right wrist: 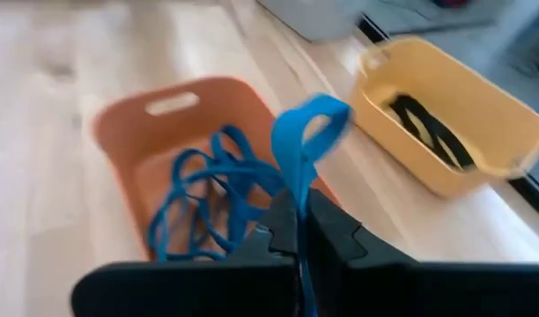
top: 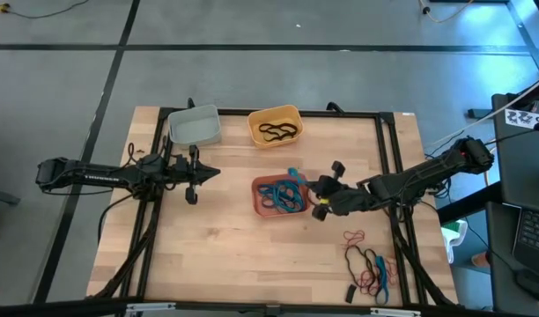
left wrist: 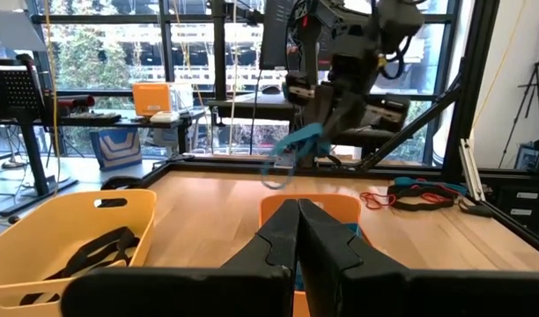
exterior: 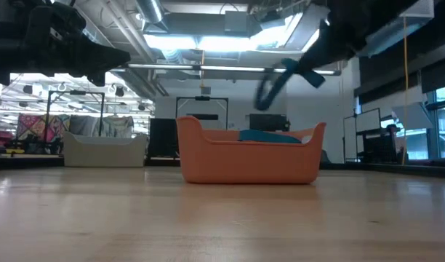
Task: Sort rubber bands into baskets
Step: Put the blue rubber band into the orange bin
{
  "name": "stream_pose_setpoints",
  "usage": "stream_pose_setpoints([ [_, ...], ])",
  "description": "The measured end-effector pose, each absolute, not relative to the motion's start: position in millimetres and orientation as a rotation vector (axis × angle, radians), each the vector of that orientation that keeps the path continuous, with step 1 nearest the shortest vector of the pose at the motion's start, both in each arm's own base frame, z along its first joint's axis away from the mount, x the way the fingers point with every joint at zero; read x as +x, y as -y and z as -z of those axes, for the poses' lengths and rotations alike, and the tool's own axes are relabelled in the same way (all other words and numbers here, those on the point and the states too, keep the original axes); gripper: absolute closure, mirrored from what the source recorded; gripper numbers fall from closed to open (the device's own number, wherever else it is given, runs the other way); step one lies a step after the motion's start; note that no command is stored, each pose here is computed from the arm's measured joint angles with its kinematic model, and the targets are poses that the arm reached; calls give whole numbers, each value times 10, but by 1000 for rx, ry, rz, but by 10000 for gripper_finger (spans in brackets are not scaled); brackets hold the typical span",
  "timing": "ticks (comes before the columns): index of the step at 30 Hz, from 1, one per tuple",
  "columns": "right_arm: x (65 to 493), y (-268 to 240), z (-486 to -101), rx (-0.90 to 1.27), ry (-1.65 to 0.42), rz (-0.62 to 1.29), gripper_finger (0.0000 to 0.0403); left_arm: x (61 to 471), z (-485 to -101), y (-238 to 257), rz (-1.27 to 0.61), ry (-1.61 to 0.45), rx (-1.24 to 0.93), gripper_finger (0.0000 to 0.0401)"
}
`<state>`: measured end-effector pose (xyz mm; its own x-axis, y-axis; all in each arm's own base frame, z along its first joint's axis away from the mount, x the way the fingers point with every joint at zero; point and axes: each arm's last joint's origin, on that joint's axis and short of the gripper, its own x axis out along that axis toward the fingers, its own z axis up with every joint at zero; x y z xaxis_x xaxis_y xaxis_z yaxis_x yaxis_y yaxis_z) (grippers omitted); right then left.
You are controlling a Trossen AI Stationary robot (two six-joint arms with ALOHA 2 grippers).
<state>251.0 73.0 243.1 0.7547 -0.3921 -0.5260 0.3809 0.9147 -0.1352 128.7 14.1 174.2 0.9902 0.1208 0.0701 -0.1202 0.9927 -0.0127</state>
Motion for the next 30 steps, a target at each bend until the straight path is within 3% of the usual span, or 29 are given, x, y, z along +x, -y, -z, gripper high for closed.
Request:
stream_pose_setpoints([
  [11, 2567, -754, -2450, -45, -564, 330, 397, 1287, -1743, -140, -121, 71, -8, 396],
  [30, 2970, -484, -2051, -38, -662, 260, 397, 1287, -1743, -140, -120, 72, -8, 396],
])
